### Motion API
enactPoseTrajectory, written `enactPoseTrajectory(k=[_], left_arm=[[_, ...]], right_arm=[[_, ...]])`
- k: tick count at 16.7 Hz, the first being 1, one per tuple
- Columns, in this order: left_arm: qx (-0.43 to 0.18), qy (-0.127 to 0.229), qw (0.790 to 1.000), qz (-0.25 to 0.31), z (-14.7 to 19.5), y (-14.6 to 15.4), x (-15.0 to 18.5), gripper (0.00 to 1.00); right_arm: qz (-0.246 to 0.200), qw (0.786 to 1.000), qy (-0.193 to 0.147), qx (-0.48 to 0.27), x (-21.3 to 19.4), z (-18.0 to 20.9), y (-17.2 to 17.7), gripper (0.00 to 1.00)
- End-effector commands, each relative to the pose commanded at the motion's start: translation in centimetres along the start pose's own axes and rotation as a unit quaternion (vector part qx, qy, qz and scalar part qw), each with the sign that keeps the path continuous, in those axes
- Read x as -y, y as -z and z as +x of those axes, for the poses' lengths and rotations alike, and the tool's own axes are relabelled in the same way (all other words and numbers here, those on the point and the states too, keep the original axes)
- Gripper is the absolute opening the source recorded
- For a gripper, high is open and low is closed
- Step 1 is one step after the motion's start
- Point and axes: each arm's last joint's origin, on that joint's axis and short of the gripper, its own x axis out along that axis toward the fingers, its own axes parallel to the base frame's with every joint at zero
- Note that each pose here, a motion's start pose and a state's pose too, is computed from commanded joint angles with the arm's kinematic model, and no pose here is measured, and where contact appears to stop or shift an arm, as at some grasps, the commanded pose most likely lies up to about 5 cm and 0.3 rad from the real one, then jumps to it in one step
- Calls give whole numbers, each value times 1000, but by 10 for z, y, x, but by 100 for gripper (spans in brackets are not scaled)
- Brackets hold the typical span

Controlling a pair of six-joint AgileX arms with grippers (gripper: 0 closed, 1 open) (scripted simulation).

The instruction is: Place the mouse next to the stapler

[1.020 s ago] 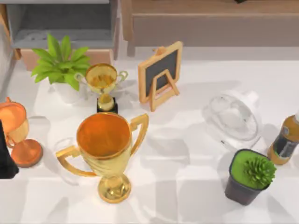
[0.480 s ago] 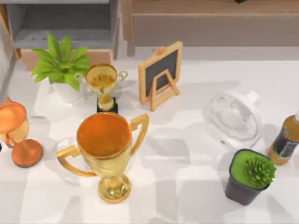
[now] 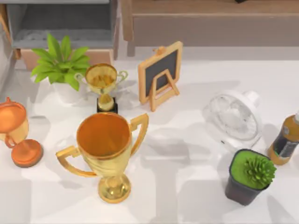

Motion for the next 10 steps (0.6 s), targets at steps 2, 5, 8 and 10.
enactPoseTrajectory(k=[2, 5, 8, 10], left_arm=[[-68, 2, 998, 0, 43, -33, -20, 100], [-168, 11, 986, -4, 121, -55, -51, 100], [-257, 27, 966, -9, 196, -48, -79, 100], [-302, 40, 953, -11, 235, -36, -92, 100]], right_arm=[[0, 1000, 0, 0, 0, 0, 0, 100], [0, 1000, 0, 0, 0, 0, 0, 100], [0, 1000, 0, 0, 0, 0, 0, 100], [0, 1000, 0, 0, 0, 0, 0, 100]])
